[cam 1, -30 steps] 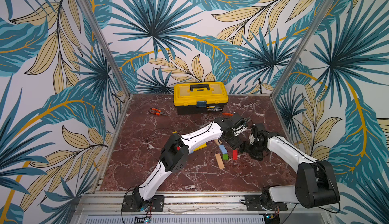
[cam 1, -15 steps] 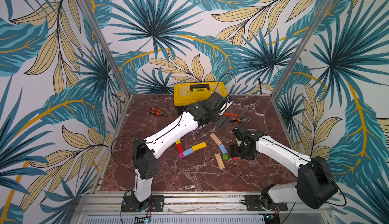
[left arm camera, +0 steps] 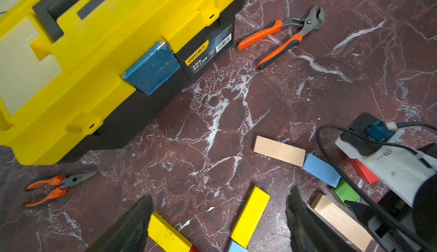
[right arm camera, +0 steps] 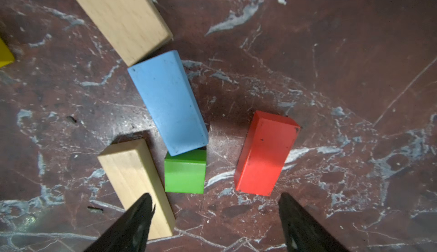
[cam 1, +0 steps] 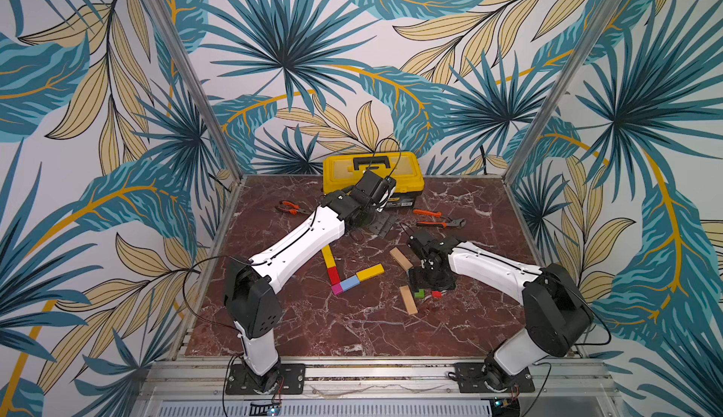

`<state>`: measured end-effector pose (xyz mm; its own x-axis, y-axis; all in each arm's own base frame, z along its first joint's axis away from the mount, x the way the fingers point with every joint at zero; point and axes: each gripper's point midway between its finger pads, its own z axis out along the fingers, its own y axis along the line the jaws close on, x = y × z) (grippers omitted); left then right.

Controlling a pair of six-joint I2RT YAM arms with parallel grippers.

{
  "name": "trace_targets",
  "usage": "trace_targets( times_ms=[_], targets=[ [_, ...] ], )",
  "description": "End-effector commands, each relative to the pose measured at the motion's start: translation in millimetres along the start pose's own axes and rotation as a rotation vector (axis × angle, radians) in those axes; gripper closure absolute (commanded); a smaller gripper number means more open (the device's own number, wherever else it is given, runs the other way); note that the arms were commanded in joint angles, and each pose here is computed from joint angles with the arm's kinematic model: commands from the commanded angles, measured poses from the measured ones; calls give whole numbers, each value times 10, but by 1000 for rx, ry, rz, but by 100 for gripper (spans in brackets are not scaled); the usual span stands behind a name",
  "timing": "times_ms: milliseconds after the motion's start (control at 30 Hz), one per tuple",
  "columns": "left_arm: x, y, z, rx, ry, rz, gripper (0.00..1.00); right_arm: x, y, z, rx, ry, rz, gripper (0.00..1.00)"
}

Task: Assemble the letter v with building blocks
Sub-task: Adjust the building block at the center of the board.

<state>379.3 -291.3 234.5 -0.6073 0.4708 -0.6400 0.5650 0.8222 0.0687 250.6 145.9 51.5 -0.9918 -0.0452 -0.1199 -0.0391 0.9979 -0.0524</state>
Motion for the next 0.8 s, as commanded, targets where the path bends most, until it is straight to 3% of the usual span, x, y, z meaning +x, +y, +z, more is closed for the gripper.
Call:
trace_targets(
  times_ms=[0,767],
  targets=[
    [-77,54,-122,-2,-49,-23,10,38,-46,23,67,22,-19,15],
    [46,124,-61,-3,-26,-38,9,72,-95,164,166,56,-76,15]
  ],
)
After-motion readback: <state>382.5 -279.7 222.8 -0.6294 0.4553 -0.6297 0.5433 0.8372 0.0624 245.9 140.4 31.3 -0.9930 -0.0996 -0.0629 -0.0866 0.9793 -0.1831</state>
